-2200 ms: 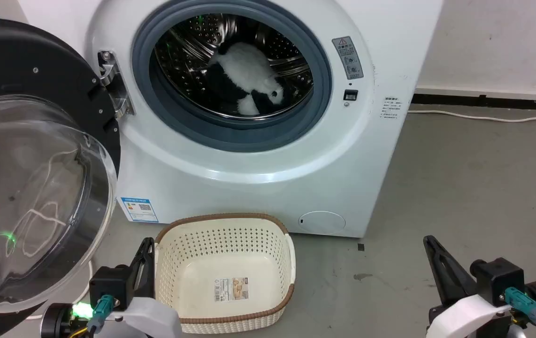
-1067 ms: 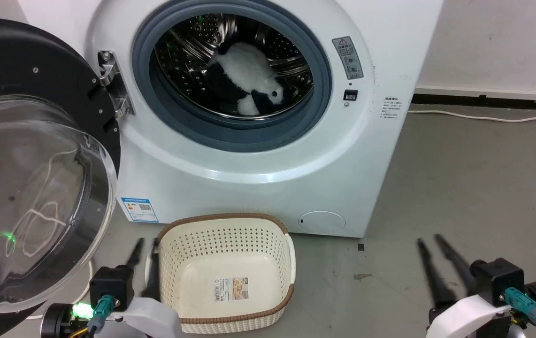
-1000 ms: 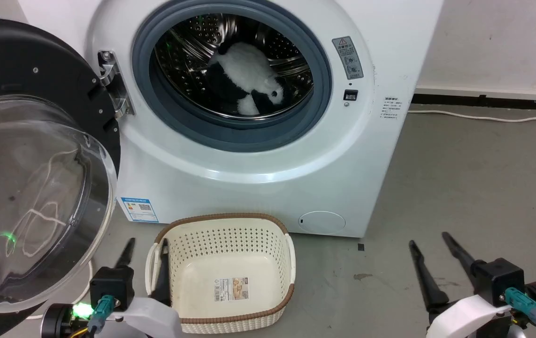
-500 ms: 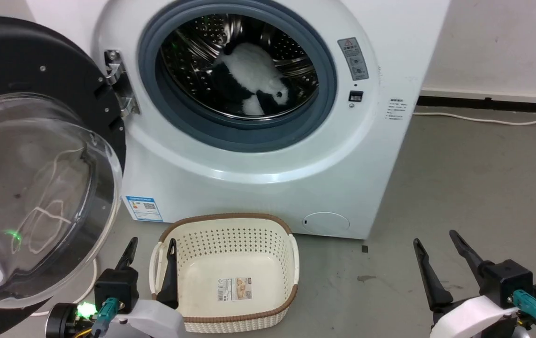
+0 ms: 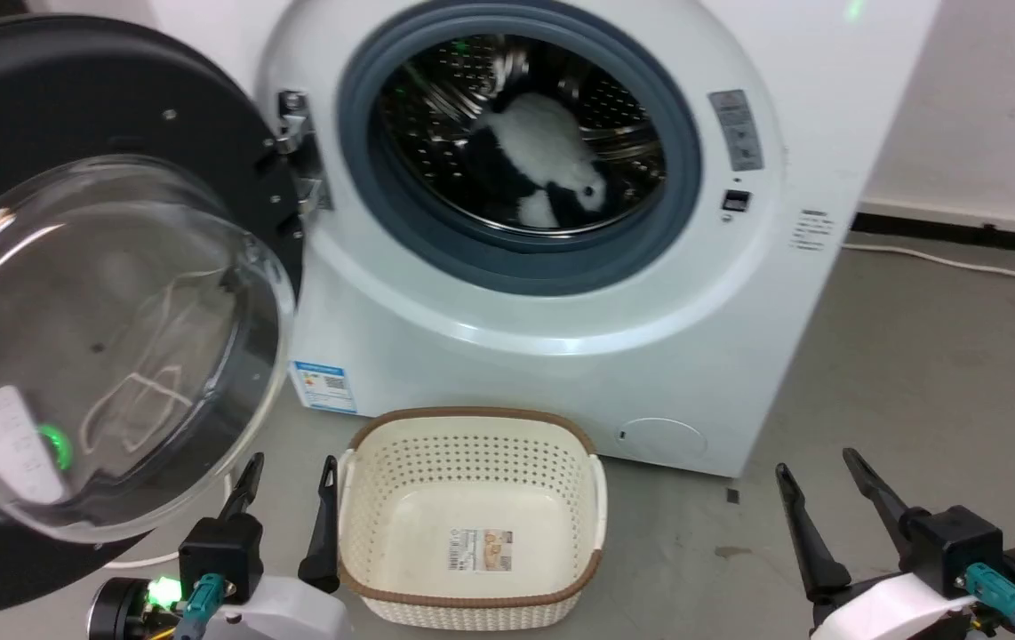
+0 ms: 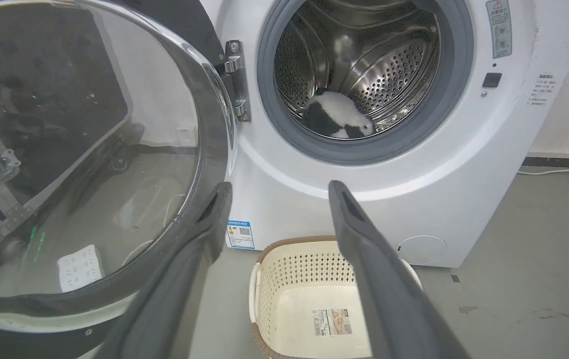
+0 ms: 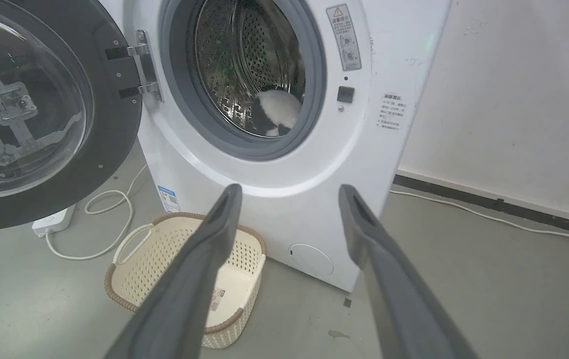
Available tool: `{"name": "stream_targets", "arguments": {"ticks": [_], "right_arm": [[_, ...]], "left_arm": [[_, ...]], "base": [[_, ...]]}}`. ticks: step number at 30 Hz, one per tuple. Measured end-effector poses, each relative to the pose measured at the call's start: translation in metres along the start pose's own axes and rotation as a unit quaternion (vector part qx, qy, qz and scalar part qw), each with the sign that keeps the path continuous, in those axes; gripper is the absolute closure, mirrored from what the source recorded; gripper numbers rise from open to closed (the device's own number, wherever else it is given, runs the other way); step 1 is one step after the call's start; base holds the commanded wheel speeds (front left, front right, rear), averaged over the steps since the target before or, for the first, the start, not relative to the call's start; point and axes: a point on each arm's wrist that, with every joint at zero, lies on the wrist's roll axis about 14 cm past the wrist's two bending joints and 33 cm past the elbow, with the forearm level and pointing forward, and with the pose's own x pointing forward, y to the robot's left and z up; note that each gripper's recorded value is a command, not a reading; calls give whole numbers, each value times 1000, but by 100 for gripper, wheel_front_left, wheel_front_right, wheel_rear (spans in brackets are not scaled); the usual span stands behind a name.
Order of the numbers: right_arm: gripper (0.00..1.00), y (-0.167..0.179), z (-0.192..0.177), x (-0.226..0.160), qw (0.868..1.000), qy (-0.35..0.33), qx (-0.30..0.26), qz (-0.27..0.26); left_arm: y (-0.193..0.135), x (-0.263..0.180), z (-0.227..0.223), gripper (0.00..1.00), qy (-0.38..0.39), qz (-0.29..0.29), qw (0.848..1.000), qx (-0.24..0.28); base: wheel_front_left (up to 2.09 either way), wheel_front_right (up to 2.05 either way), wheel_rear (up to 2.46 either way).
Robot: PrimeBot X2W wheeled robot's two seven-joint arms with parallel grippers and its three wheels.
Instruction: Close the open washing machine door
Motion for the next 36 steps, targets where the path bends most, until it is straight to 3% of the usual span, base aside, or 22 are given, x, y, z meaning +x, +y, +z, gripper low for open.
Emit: {"name": "stream_targets", "arguments": {"ticks": [18, 36], "right_arm": [[0, 57, -7, 21, 996, -1, 4, 89], [0, 93, -2, 27, 989, -18, 17, 142]], "left_arm": [[33, -27, 1, 0, -12, 61, 998, 3], [56, -51, 4, 0, -28, 102, 994, 5]], "base": [[0, 0, 0], [0, 0, 0]]}}
